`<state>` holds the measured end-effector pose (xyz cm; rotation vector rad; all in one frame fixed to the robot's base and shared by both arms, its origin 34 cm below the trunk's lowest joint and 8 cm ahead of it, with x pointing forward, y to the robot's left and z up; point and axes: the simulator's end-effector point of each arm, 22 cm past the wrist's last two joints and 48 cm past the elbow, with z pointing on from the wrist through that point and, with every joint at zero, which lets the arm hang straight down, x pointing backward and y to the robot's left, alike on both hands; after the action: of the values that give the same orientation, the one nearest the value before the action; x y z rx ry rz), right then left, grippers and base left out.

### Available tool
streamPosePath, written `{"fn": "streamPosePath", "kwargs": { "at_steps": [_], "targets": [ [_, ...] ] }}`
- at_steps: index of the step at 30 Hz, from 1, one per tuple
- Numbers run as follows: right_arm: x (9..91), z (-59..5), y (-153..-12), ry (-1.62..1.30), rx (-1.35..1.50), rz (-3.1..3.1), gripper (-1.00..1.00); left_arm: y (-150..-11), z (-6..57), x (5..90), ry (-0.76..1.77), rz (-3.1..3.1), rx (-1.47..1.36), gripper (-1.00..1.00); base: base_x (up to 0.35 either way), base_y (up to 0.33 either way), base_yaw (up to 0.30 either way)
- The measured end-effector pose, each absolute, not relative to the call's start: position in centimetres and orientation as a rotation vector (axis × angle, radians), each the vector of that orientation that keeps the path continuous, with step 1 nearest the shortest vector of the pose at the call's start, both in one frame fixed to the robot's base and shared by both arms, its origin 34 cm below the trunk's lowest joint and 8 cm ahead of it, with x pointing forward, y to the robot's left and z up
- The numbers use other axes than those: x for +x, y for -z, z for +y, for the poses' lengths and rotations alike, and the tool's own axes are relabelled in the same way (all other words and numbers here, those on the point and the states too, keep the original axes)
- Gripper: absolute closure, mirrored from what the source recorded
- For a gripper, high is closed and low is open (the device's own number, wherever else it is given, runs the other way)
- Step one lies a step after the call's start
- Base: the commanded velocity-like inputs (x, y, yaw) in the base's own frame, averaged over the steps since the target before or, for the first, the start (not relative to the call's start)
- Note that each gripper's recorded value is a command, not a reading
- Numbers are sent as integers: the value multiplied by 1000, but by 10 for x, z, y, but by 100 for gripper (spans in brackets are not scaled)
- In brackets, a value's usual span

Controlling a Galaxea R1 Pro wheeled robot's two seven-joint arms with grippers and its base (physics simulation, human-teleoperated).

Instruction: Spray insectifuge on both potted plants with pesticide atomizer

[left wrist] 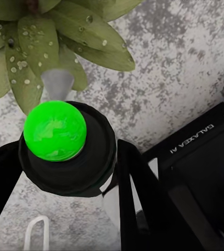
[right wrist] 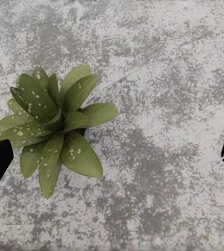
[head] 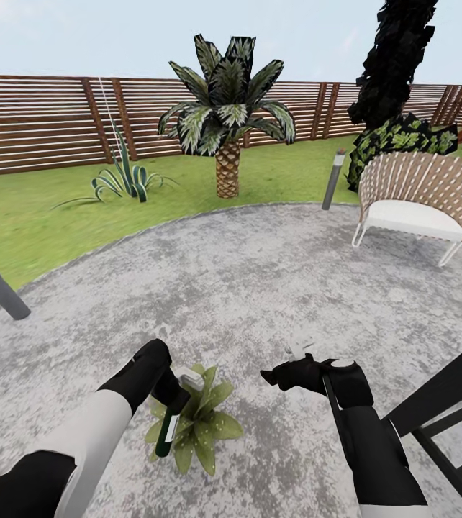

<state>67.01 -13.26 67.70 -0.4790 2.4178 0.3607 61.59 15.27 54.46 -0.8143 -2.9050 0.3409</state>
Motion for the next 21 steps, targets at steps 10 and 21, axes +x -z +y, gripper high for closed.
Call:
{"fn": "streamPosePath", "kwargs": {
  "at_steps": [10,21],
  "targets": [
    [671,-133,-683,-359,-479,2418,-100,-550,156,617,-340,-2908,-805,100,0,0,0],
    [671,-133,-683,-359,-479,2418,-100,-552,155,619,-342,-2912,-805,100,192,47,0]
  ]
}}
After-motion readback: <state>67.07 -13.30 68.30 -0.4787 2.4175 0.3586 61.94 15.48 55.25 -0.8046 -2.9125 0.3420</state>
